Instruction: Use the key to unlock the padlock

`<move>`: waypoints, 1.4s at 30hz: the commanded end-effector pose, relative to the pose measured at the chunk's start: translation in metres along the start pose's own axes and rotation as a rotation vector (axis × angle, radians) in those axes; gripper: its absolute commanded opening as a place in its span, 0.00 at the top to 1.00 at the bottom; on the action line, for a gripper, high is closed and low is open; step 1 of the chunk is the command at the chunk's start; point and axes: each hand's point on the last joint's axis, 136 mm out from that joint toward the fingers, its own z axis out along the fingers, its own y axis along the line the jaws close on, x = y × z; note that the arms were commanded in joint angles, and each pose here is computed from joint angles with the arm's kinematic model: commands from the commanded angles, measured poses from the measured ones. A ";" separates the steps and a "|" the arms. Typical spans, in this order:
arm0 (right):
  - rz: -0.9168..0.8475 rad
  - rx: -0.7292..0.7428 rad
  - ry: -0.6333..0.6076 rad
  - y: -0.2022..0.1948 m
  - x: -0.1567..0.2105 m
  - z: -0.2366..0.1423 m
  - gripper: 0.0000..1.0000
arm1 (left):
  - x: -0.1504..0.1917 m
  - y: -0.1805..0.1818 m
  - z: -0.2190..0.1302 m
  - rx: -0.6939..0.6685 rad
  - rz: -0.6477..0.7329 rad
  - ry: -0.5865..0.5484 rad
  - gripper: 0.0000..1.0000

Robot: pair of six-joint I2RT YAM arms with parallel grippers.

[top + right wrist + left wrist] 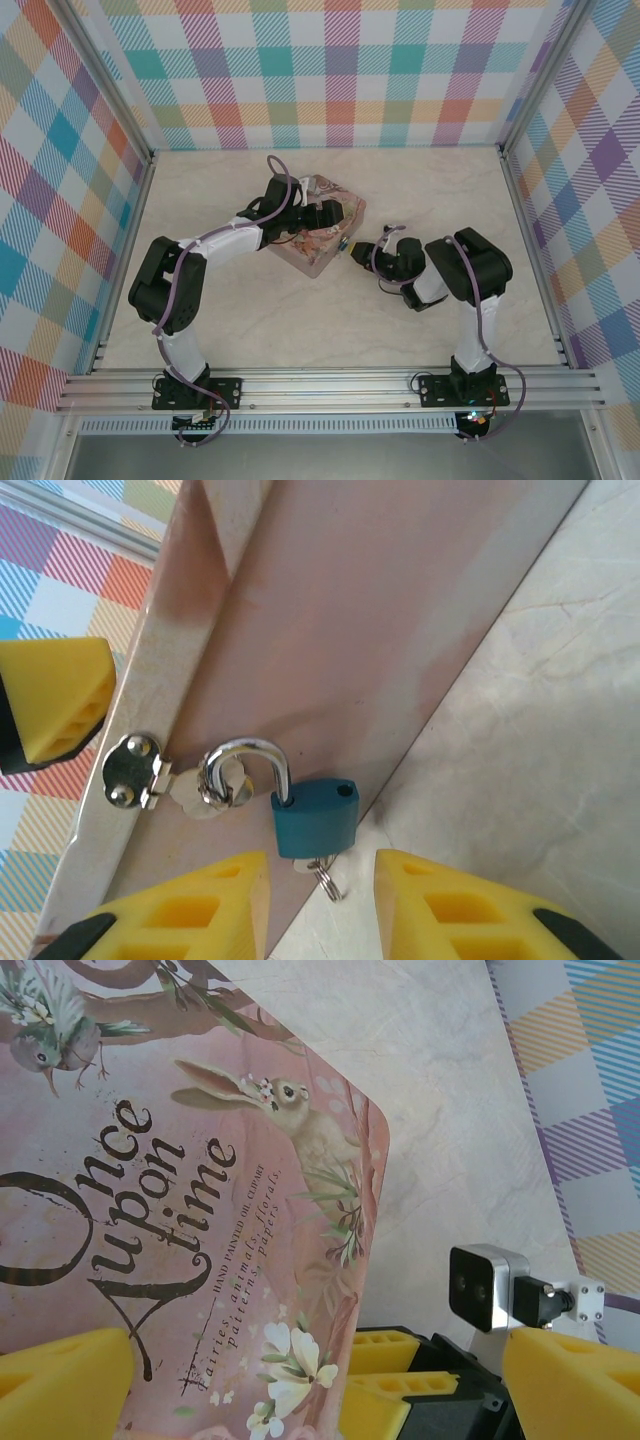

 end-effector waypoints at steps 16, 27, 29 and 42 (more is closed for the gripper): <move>0.013 -0.111 0.004 0.010 -0.014 0.018 0.69 | 0.037 0.019 0.007 -0.063 -0.064 0.113 0.05; 0.012 -0.129 0.004 0.014 -0.017 0.022 0.70 | 0.037 0.019 0.007 -0.064 -0.065 0.115 0.05; 0.013 -0.134 0.007 0.015 -0.017 0.023 0.70 | 0.037 0.019 0.007 -0.064 -0.064 0.114 0.05; 0.010 -0.170 0.013 0.031 -0.019 0.021 0.73 | 0.038 0.020 0.008 -0.065 -0.069 0.114 0.05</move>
